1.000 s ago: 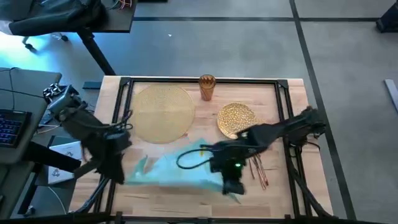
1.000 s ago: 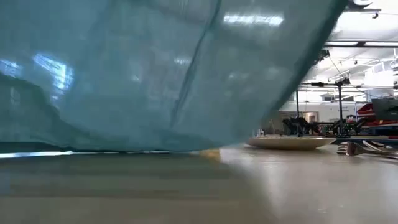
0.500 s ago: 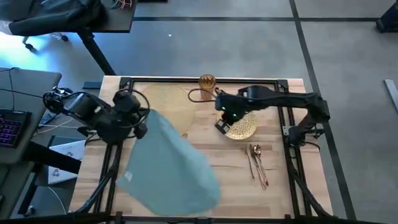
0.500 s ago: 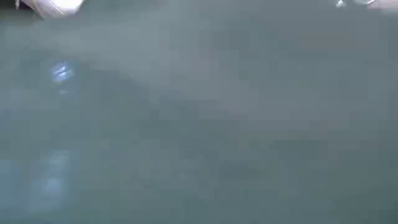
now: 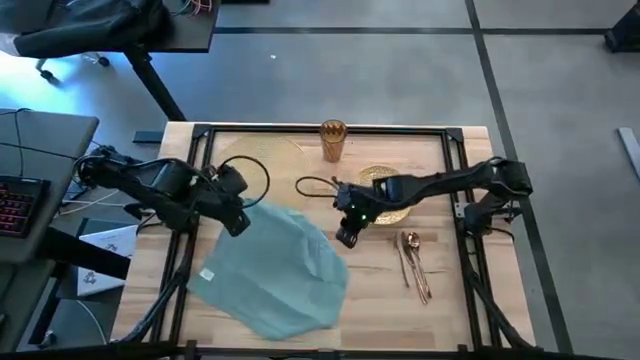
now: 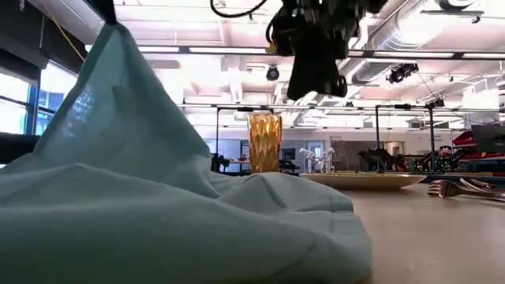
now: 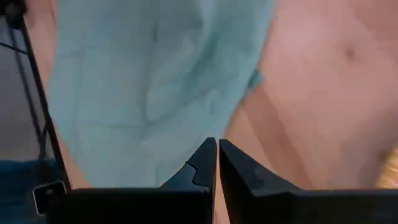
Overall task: Set table place
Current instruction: Fold the blue table napkin
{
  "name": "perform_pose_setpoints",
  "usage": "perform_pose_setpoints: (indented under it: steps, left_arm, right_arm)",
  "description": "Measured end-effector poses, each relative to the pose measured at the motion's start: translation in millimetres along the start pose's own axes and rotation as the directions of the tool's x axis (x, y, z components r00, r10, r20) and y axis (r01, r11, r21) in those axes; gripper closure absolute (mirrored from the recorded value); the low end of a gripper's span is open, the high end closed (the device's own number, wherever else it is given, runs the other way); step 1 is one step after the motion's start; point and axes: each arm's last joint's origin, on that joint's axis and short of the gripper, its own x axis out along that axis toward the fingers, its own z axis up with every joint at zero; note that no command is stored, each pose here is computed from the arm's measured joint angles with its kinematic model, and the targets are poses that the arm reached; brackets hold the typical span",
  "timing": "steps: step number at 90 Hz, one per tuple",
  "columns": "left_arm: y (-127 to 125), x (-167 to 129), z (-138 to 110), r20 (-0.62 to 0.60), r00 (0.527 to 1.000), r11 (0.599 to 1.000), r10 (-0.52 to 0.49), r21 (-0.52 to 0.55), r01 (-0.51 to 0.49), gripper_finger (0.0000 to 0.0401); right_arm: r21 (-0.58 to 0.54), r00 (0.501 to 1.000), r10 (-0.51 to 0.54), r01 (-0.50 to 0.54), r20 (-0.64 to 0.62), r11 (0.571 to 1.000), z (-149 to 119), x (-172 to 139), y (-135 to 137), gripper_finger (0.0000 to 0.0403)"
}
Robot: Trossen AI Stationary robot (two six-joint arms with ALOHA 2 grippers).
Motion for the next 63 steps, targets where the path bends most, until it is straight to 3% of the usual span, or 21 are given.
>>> perform_pose_setpoints:
  steps: [5,10,14,21,25,31,42,52,63]
  left_arm:
    - [-7.2,-5.2,0.7,-0.045,0.99,0.989,-0.13,0.071,0.133,0.0401]
    - [-16.8,-13.0,0.1,-0.114,0.948,0.938,-0.297,0.152,0.312,0.0401]
    - [-25.5,-20.0,-0.9,-0.186,0.875,0.856,-0.447,0.194,0.478,0.0401]
    - [-39.0,-30.7,-3.8,-0.31,0.702,0.68,-0.641,0.196,0.707,0.0401]
    - [-43.4,-32.7,-9.3,-0.361,0.654,0.634,-0.665,0.19,0.75,0.0401]
    - [-46.5,-30.0,-19.3,-0.41,0.651,0.632,-0.639,0.203,0.748,0.0401]
    - [-51.1,-15.9,-34.1,-0.444,0.687,0.667,-0.575,0.232,0.708,0.0401]
    - [-54.5,-3.0,-45.4,-0.492,0.683,0.704,-0.54,0.18,0.687,0.0401]
    - [-58.0,1.9,-54.9,-0.52,0.677,0.718,-0.521,0.164,0.677,0.0401]
  right_arm:
    - [-0.003,1.0,0.005,-0.006,-0.014,1.0,-6.1,11.5,-1.4,0.0385]
    - [-0.017,0.999,0.0,-0.001,-0.032,1.0,-11.8,21.1,-2.8,0.0368]
    - [-0.032,0.999,-0.006,0.004,-0.046,0.999,-14.9,25.6,-3.1,0.035]
    - [-0.062,0.998,-0.016,0.013,-0.054,0.998,-17.0,29.8,-2.9,0.0314]
    - [-0.077,0.999,-0.024,0.02,-0.045,0.997,-16.7,30.0,-2.8,0.0295]
    - [-0.097,1.0,-0.026,0.024,-0.014,0.995,-15.2,30.3,-1.1,0.027]
    - [-0.121,0.999,-0.035,0.04,0.04,0.992,-11.5,34.2,-0.2,0.0241]
    - [-0.156,0.995,-0.04,0.054,0.088,0.986,-8.0,48.7,-1.8,0.0231]
    - [-0.159,0.984,-0.11,0.132,0.141,0.978,2.0,64.5,-6.4,0.0233]
